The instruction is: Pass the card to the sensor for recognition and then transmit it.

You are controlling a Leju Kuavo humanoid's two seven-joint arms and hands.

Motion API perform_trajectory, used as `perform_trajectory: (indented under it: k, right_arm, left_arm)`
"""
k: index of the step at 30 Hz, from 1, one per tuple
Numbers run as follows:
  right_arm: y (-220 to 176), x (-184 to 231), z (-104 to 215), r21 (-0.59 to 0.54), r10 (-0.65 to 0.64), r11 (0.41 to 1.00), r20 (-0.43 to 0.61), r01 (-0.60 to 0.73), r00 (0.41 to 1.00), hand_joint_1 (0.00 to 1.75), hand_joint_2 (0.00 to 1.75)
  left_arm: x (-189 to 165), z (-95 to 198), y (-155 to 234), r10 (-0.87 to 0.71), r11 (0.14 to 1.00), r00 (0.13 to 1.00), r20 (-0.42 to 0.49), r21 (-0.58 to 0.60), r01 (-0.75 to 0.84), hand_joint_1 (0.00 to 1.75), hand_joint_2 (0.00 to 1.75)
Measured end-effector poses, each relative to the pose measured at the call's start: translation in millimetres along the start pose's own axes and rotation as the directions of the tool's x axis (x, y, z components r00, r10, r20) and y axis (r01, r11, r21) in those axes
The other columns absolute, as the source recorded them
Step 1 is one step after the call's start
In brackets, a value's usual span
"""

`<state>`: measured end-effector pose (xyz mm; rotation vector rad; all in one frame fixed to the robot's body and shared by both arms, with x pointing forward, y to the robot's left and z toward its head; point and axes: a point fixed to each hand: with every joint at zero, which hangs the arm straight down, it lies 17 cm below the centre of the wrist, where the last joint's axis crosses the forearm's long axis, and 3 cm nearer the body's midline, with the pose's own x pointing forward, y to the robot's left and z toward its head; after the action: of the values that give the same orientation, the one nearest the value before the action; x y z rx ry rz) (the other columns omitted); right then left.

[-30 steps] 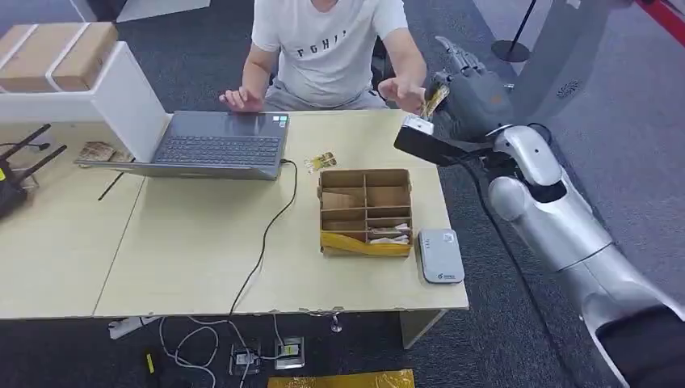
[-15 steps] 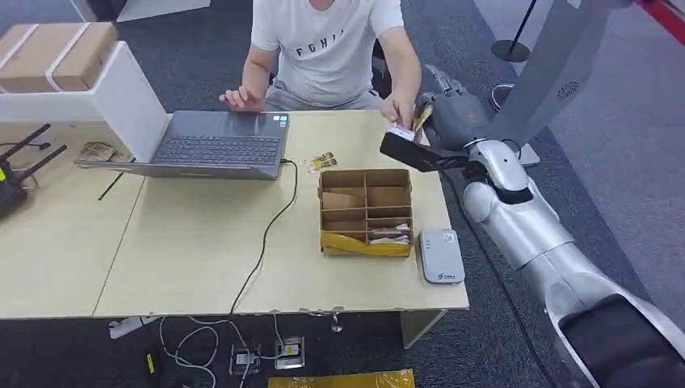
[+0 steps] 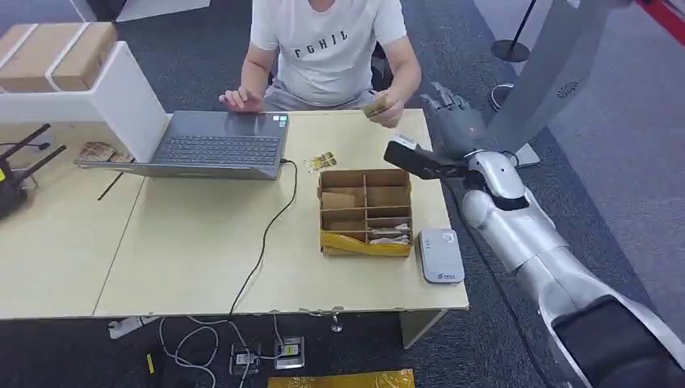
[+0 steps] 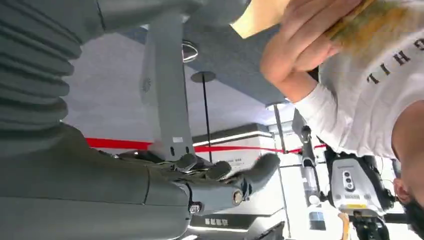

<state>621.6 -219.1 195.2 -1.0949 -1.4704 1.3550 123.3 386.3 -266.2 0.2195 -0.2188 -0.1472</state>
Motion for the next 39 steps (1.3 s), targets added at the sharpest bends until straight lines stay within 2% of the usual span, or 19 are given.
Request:
perform_trajectory:
  k: [1,2,8,11,16,22,32,39]
  right_arm:
    - [3,-1,1,0.008,-0.007,1.0,-0.004,0.007,1.0,0.0,0.0]
    - [9,-3,4,0.02,-0.021,1.0,-0.018,0.021,1.0,0.0,1.75]
    - [50,-32,45,0.088,-0.123,0.986,-0.182,0.141,0.976,0.0,1.75]
    - [63,-48,73,0.131,-0.111,0.981,-0.225,0.142,0.968,0.0,1.75]
    - [43,-53,101,0.108,-0.077,0.989,-0.218,0.103,0.973,0.0,1.75]
    - [9,-35,120,0.028,-0.08,0.996,-0.151,0.085,0.985,0.0,1.75]
    - [17,6,139,-0.036,-0.145,0.989,-0.066,0.143,0.987,0.0,1.75]
    - [48,37,139,0.021,-0.212,0.977,-0.037,0.213,0.977,0.0,1.75]
  left_arm:
    - [-2,0,0,0.003,1.0,1.0,-0.002,0.001,-0.003,0.0,0.0]
    - [-5,0,0,0.006,1.0,1.0,-0.006,0.002,-0.006,0.0,0.0]
    - [-21,1,-1,0.025,1.0,0.999,-0.031,0.008,-0.025,0.0,0.0]
    - [-24,1,0,0.031,0.999,0.999,-0.044,0.016,-0.03,0.0,0.0]
    - [-26,0,2,0.05,0.998,0.997,-0.05,0.029,-0.049,0.0,0.0]
    - [-24,0,0,0.061,0.998,0.997,-0.041,0.035,-0.059,0.0,0.0]
    - [-25,0,-2,0.068,0.997,0.996,-0.056,0.045,-0.066,0.0,0.0]
    - [-26,0,-1,0.077,0.996,0.995,-0.068,0.05,-0.074,0.0,0.0]
